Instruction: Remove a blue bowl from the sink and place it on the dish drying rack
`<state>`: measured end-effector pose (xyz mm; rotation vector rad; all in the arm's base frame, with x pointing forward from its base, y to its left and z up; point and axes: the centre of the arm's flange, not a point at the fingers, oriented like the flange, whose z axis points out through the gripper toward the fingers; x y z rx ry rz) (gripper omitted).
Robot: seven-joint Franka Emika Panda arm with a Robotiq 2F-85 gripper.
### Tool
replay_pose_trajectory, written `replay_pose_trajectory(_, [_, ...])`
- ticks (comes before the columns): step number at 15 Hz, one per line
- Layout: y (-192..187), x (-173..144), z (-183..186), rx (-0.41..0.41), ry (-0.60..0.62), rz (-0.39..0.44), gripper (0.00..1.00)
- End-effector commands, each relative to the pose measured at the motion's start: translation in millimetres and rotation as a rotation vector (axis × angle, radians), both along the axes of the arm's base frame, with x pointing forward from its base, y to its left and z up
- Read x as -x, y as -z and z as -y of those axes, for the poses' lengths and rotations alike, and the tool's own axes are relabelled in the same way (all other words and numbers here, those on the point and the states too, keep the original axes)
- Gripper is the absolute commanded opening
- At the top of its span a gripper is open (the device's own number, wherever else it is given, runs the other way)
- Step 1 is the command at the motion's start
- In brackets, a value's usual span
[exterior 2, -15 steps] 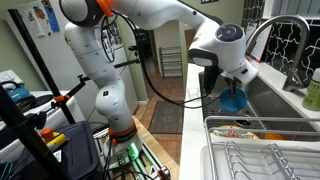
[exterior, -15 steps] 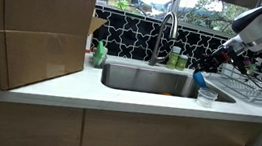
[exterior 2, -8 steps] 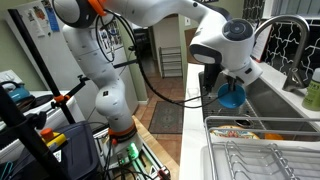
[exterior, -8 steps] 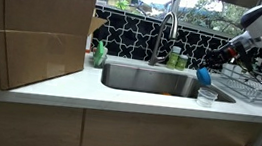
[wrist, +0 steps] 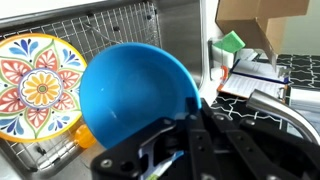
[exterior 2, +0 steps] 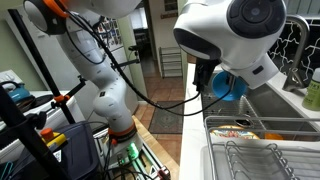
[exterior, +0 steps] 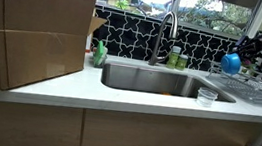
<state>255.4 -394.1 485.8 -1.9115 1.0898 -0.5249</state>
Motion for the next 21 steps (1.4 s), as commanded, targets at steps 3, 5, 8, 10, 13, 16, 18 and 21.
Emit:
replay_pose_trajectory(3, [-19.4, 43.7, 49.1, -0.028, 0.091, 0.056, 0.01])
replay_pose_trajectory(5, [-18.3, 42.2, 34.5, -0.003, 0.083, 0.039, 0.05])
replay_pose_trajectory(8, [-19.3, 38.6, 32.3, -0.001, 0.075, 0.039, 0.05])
replay_pose_trajectory(10, [-19.4, 45.2, 49.3, -0.008, 0.103, 0.042, 0.01])
replay_pose_trajectory(13, [-27.7, 65.5, 69.4, -0.019, 0.085, 0.061, 0.01])
replay_pose_trajectory(16, [-34.4, 83.8, 82.2, -0.027, 0.052, 0.04, 0.01])
replay_pose_trajectory(18, [-34.7, 88.7, 92.6, -0.01, 0.062, 0.022, 0.01])
replay_pose_trajectory(21, [-28.8, 89.0, 107.2, 0.032, 0.078, -0.038, 0.01])
